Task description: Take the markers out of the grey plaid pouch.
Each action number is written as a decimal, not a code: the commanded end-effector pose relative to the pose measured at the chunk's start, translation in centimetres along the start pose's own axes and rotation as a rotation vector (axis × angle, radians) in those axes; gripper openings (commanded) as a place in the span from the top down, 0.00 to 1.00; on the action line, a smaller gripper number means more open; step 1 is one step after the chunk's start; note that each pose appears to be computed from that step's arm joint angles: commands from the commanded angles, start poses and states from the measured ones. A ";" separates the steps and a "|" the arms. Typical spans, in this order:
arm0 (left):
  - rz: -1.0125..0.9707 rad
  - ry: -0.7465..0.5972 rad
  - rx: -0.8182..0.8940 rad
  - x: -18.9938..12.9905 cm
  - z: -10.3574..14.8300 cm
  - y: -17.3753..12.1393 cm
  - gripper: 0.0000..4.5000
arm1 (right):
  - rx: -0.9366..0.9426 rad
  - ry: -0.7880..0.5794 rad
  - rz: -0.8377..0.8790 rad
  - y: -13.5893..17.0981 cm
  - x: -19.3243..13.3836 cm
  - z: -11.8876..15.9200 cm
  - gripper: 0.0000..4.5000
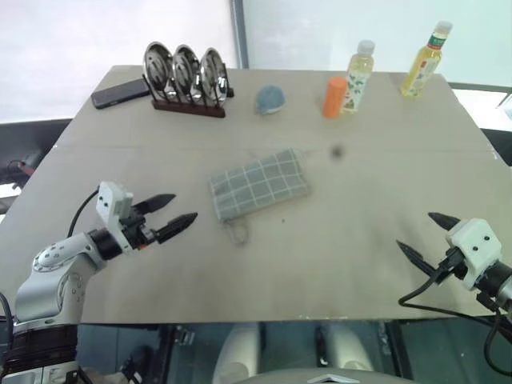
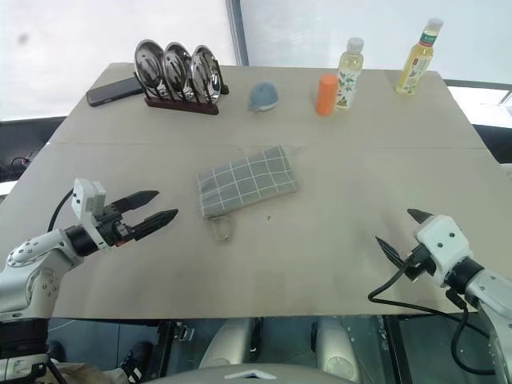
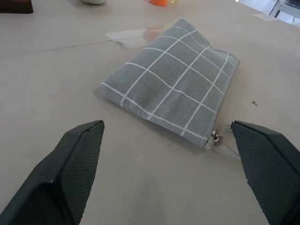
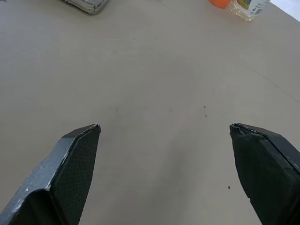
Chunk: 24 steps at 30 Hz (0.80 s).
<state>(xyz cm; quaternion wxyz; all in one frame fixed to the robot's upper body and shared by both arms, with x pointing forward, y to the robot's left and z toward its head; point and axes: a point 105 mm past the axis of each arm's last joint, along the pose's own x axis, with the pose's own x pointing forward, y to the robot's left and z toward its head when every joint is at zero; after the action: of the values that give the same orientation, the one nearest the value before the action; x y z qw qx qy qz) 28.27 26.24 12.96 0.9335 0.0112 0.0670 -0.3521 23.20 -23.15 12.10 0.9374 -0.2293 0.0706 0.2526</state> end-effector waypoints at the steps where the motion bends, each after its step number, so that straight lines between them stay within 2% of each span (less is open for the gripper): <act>1: 0.013 -0.024 0.063 -0.3 1.4 0.3 0.00 | -0.028 -0.040 -0.011 -0.5 -0.1 1.1 0.00; 5: 0.027 -0.048 0.228 0.8 2.9 0.8 0.00 | -0.050 -0.122 0.011 0.1 0.5 2.8 0.00; 10: 0.046 -0.036 0.468 1.5 3.4 1.6 0.00 | -0.067 -0.247 0.081 1.9 0.8 5.4 0.00; 14: 0.088 -0.020 0.788 2.3 4.7 3.0 0.00 | -0.118 -0.348 0.228 4.7 0.9 8.1 0.00; 19: -0.044 0.086 1.170 2.8 4.1 3.7 0.00 | -0.167 -0.430 0.375 7.0 0.8 10.4 0.00; 24: -0.191 0.182 1.395 3.8 2.7 3.7 0.00 | -0.194 -0.465 0.407 7.4 1.0 11.6 0.00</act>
<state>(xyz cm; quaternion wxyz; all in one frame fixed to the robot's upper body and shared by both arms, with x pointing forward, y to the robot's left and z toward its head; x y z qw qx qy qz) 33.91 26.43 14.28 0.7027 0.5929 -0.0776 -0.3857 21.09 -12.26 18.39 0.8417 -0.2325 -0.1074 0.4753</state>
